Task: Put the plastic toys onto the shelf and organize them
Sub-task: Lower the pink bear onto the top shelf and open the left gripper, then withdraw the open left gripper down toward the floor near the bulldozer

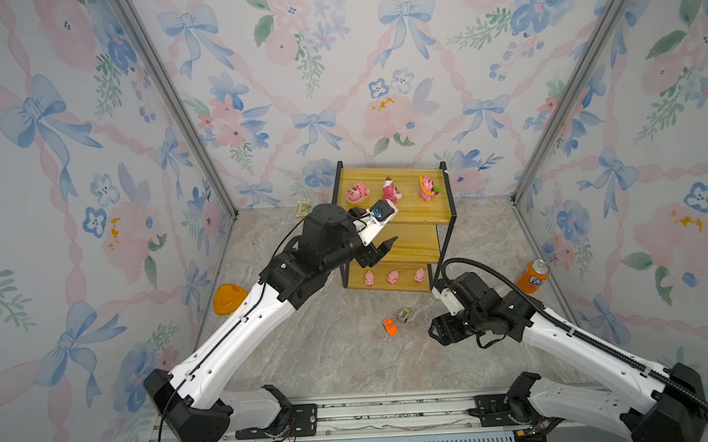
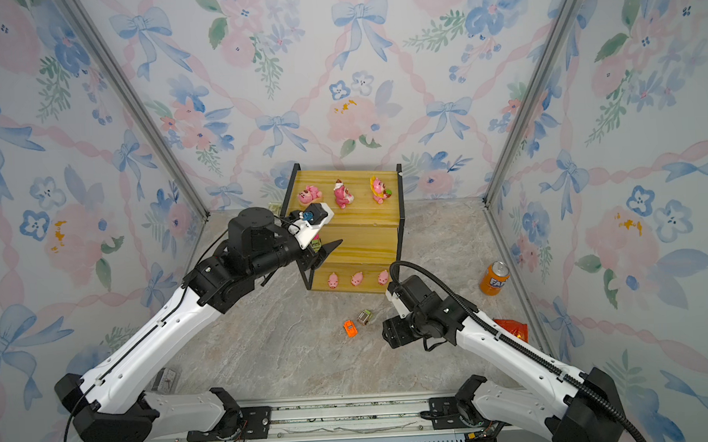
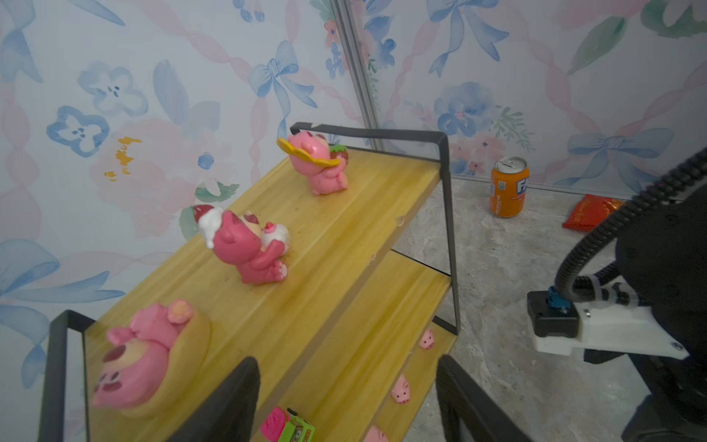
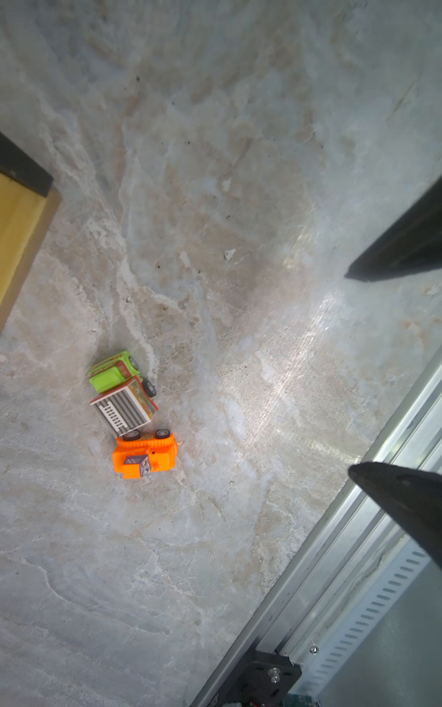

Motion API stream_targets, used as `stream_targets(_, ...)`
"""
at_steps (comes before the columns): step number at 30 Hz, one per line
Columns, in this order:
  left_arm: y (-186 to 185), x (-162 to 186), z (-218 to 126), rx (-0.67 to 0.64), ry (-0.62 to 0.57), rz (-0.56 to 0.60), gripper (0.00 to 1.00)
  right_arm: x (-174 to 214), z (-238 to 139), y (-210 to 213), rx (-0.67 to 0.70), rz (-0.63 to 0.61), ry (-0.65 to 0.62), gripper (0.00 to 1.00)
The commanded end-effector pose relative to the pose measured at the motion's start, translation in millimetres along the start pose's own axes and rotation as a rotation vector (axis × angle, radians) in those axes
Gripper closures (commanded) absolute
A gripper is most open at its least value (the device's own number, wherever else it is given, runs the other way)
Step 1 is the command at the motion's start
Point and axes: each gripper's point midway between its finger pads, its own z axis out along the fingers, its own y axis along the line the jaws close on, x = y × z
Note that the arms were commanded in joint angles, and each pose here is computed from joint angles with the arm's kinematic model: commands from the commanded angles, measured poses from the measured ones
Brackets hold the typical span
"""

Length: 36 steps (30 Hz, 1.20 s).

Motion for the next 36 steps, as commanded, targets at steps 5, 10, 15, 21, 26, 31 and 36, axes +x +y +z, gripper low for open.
stream_targets(5,-35,79,-16,-0.027,-0.034,-0.341,0.27,-1,3,0,0.085,0.031,-0.082,0.27)
stream_targets(10,-69,141,-4,-0.026,0.035,-0.479,0.28,-5,2,-5,0.14,0.062,-0.101,0.27)
stream_targets(15,-89,188,13,-0.108,0.17,-0.561,0.3,-9,-5,-16,0.208,0.097,-0.119,0.27)
stream_targets(21,-130,225,38,-0.109,0.262,-0.653,0.33,-13,-7,-20,0.211,0.13,-0.124,0.27)
stream_targets(26,-164,242,51,-0.082,0.346,-0.657,0.35,-8,-6,-27,0.23,0.149,-0.111,0.27)
stream_targets(31,-175,255,61,-0.102,0.386,-0.712,0.37,-9,-8,-32,0.22,0.169,-0.123,0.27)
stream_targets(36,-180,265,72,-0.126,0.418,-0.735,0.37,-8,-9,-35,0.205,0.181,-0.127,0.27)
